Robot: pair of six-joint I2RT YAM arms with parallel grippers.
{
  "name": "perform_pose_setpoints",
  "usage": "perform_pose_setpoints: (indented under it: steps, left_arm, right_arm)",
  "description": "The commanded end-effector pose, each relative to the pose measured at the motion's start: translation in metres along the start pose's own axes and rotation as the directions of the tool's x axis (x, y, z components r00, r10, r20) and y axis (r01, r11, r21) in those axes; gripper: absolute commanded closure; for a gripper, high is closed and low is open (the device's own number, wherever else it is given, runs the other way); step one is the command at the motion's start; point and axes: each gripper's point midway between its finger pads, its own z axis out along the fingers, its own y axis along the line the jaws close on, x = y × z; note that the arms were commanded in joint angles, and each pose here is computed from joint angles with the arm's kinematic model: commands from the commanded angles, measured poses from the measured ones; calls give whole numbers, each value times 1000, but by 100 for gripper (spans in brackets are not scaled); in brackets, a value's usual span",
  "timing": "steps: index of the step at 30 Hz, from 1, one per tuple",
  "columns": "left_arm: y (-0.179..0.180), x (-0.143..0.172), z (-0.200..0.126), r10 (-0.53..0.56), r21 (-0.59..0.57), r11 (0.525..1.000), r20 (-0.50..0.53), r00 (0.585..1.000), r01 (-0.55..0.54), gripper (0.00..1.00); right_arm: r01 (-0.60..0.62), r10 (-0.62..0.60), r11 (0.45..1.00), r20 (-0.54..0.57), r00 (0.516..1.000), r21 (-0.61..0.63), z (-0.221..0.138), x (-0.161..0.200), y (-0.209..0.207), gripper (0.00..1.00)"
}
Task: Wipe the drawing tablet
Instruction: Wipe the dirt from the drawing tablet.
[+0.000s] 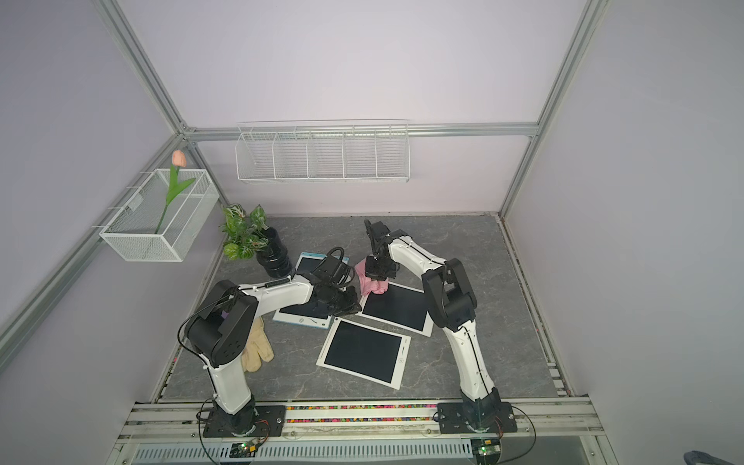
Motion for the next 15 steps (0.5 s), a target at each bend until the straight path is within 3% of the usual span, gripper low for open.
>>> perform_pose_setpoints:
  steps: [1, 10, 15]
  left_arm:
    - [17, 6, 11, -25, -60, 998, -18, 1000, 24, 81]
    - [18, 4, 13, -22, -68, 997, -19, 1000, 21, 82]
    - [17, 4, 14, -22, -72, 997, -21, 1000, 20, 82]
  right_arm:
    - [22, -21, 999, -25, 999, 33, -4, 12, -1, 93]
    - [42, -42, 999, -57, 997, 4, -22, 74, 0, 93]
    - [34, -33, 999, -58, 998, 19, -15, 70, -5, 93]
